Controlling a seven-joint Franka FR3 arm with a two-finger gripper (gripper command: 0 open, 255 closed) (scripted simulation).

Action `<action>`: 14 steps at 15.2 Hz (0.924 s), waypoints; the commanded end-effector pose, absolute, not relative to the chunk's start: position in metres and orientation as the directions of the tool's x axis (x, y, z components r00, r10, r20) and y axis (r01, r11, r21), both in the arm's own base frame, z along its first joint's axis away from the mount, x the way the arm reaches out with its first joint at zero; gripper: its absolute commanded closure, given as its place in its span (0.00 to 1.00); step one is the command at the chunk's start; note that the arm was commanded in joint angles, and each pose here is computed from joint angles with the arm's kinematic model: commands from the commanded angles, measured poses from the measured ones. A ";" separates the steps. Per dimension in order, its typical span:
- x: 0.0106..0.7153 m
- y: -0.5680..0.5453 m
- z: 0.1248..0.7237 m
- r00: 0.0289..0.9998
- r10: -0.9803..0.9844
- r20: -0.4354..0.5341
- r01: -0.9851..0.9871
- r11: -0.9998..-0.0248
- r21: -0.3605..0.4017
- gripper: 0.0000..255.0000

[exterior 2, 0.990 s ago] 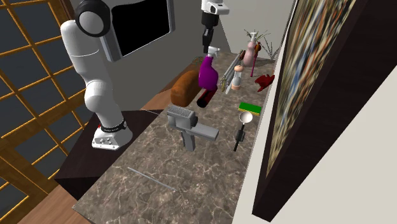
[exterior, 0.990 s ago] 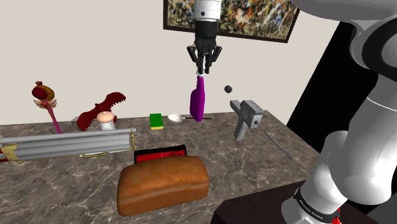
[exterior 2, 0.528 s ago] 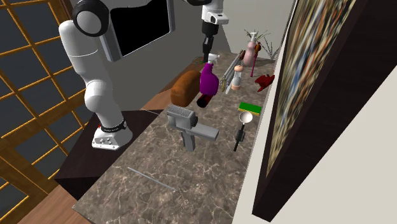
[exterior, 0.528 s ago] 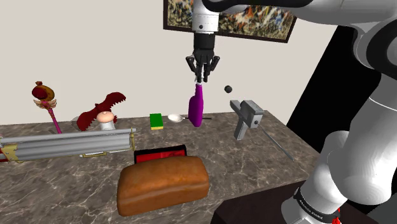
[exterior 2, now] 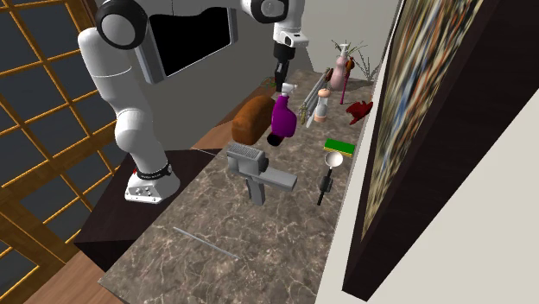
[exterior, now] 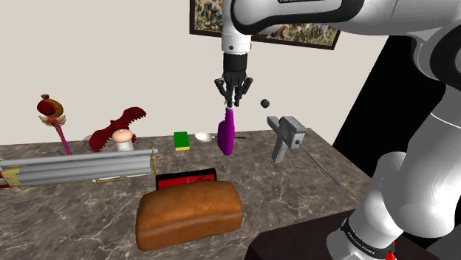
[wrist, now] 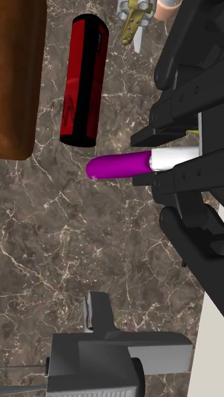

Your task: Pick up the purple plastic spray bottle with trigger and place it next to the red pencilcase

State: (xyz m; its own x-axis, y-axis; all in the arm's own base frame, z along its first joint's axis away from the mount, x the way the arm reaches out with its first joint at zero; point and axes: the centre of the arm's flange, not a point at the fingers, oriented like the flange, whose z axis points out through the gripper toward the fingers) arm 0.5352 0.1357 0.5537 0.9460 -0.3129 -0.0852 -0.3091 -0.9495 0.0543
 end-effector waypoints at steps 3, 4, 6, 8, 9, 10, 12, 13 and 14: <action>0.536 0.134 0.532 0.946 -0.313 -0.085 -0.309 -0.949 0.054 1.00; 0.536 0.134 0.527 0.946 -0.313 -0.085 -0.309 -0.949 0.054 1.00; 0.536 0.134 0.516 0.946 -0.313 -0.085 -0.309 -0.949 0.054 1.00; 0.536 0.134 0.506 0.946 -0.313 -0.085 -0.309 -0.949 0.054 1.00; 0.536 0.134 0.500 0.946 -0.313 -0.085 -0.309 -0.949 0.054 1.00; 0.536 0.134 0.495 0.946 -0.313 -0.085 -0.309 -0.949 0.054 1.00; 0.536 0.134 0.485 0.946 -0.313 -0.085 -0.309 -0.949 0.054 1.00; 0.536 0.134 0.479 0.946 -0.313 -0.085 -0.309 -0.949 0.054 1.00; 0.536 0.134 0.474 0.946 -0.313 -0.085 -0.309 -0.949 0.054 1.00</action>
State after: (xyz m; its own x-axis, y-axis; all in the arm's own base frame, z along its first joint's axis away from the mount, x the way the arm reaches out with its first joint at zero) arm 0.5355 0.1344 0.4797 0.9459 -0.3131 -0.0852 -0.3094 -0.9494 0.0542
